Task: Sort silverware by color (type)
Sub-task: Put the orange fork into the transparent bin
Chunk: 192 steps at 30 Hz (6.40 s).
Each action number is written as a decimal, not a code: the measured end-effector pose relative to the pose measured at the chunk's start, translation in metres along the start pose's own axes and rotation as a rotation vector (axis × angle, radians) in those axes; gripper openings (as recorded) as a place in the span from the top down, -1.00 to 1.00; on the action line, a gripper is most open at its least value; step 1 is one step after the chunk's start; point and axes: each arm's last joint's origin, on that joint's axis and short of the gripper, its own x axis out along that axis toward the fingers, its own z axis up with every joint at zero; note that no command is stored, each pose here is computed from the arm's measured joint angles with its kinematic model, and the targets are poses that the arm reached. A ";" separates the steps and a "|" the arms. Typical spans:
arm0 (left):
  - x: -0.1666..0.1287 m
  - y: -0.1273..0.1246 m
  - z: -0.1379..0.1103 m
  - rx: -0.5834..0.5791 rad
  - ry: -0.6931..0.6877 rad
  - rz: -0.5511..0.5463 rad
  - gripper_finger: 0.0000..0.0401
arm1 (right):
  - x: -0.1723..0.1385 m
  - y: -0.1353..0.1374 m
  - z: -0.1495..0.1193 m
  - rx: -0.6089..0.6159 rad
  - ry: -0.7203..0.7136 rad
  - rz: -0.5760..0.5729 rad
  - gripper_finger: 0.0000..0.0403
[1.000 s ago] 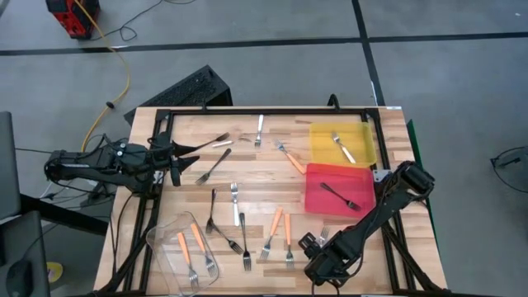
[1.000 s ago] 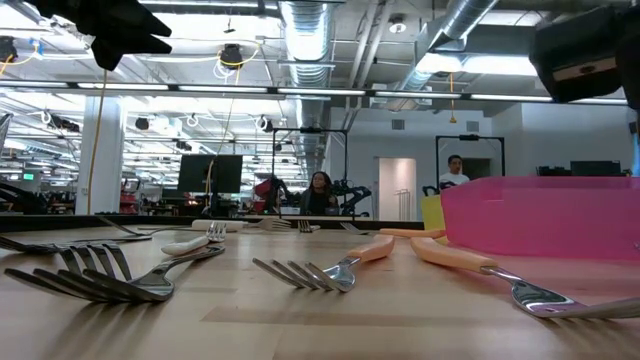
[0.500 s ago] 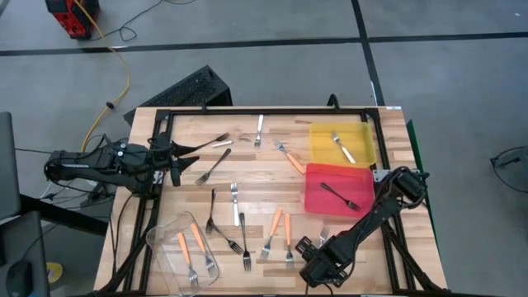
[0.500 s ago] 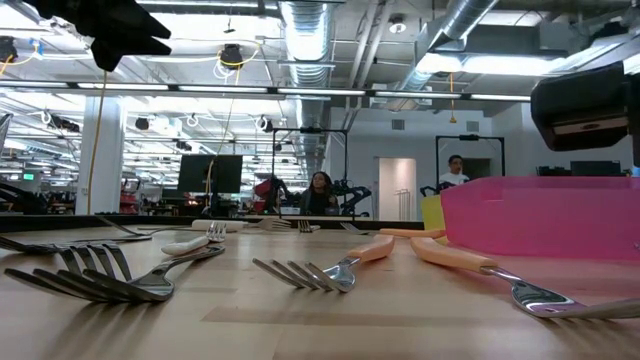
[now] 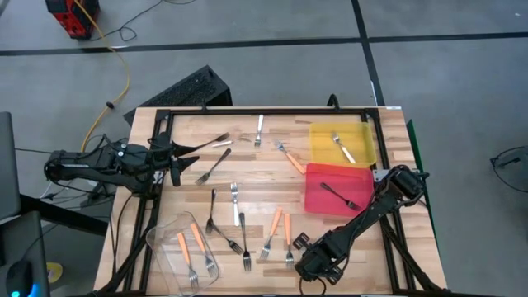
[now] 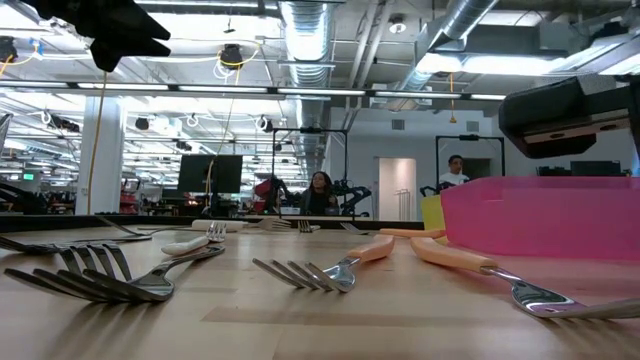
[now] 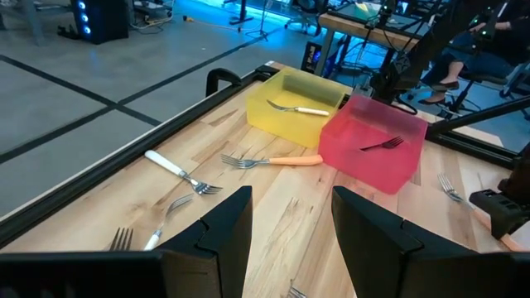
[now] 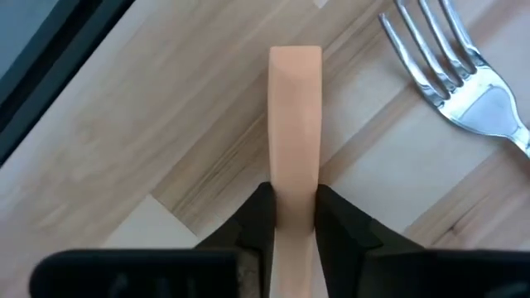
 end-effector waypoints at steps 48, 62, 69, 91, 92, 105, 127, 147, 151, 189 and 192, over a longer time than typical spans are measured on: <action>0.000 0.000 0.000 -0.003 0.001 -0.001 0.25 | -0.069 -0.057 0.016 0.242 -0.142 -0.187 0.54; 0.000 0.000 0.000 -0.004 0.001 0.000 0.25 | -0.088 -0.130 0.026 0.110 -0.411 -0.426 0.54; 0.000 0.000 0.000 -0.005 0.001 0.001 0.25 | -0.105 -0.166 0.028 0.081 -0.576 -0.571 0.54; 0.000 0.001 0.000 -0.007 -0.009 0.029 0.25 | -0.157 -0.200 0.043 -0.164 -1.141 -0.786 0.54; 0.000 0.001 0.000 -0.006 -0.010 0.031 0.25 | -0.160 -0.199 0.043 -0.190 -1.174 -0.774 0.54; 0.000 0.001 0.000 -0.006 -0.013 0.039 0.25 | -0.182 -0.183 0.052 -0.485 -1.515 -0.684 0.54; 0.000 0.001 0.000 -0.011 -0.013 0.038 0.25 | -0.132 -0.217 0.119 -0.652 -1.737 -0.402 0.54; 0.000 0.001 -0.001 -0.004 -0.004 0.041 0.25 | -0.096 -0.277 0.143 -0.724 -1.602 -0.108 0.54; 0.000 0.002 -0.001 -0.003 -0.003 0.041 0.25 | -0.090 -0.281 0.141 -0.780 -1.557 -0.137 0.54; 0.000 0.004 -0.003 0.003 0.002 0.097 0.25 | -0.046 -0.274 0.141 -1.209 -1.235 -0.425 0.55; 0.000 0.004 -0.003 0.002 0.002 0.098 0.25 | -0.045 -0.273 0.141 -1.227 -1.218 -0.447 0.55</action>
